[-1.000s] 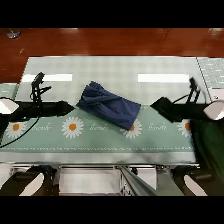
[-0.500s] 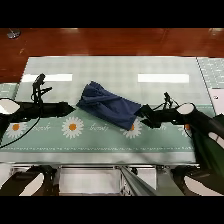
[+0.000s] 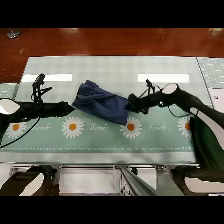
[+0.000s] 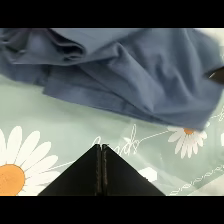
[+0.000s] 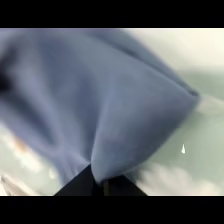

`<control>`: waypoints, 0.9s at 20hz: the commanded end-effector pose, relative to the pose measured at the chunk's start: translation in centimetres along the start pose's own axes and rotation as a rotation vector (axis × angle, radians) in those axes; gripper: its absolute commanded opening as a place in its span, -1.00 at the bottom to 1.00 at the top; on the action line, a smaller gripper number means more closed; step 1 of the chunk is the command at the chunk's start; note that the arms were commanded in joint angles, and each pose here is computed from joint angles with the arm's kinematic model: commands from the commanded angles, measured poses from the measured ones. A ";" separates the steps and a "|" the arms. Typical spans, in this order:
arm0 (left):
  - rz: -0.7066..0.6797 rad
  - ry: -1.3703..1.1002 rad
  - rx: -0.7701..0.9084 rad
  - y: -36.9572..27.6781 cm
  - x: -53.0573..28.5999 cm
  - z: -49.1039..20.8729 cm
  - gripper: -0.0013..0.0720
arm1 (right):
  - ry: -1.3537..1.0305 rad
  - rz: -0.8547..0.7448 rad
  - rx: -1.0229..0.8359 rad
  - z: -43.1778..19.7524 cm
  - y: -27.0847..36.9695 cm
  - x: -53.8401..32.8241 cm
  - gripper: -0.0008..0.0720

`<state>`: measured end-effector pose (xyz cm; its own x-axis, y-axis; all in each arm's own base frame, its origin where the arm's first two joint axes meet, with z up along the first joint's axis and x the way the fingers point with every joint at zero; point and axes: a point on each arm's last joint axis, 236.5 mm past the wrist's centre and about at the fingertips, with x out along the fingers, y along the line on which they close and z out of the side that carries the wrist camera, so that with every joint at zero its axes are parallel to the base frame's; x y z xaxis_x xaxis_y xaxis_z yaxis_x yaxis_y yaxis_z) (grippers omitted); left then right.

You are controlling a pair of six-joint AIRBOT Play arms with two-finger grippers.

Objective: Fold the shirts.

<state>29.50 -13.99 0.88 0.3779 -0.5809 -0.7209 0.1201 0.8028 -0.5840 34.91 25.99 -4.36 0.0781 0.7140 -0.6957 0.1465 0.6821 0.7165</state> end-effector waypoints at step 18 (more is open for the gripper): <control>-0.004 0.013 0.000 -0.1 0.0 -0.3 -0.89 | -0.461 -0.348 -0.100 3.1 4.1 -40.1 -0.94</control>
<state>29.23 -14.10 0.83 0.3667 -0.5854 -0.7231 0.1217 0.8007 -0.5866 38.14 4.80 25.11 0.4302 0.3977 -0.8104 0.0006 0.8976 0.4409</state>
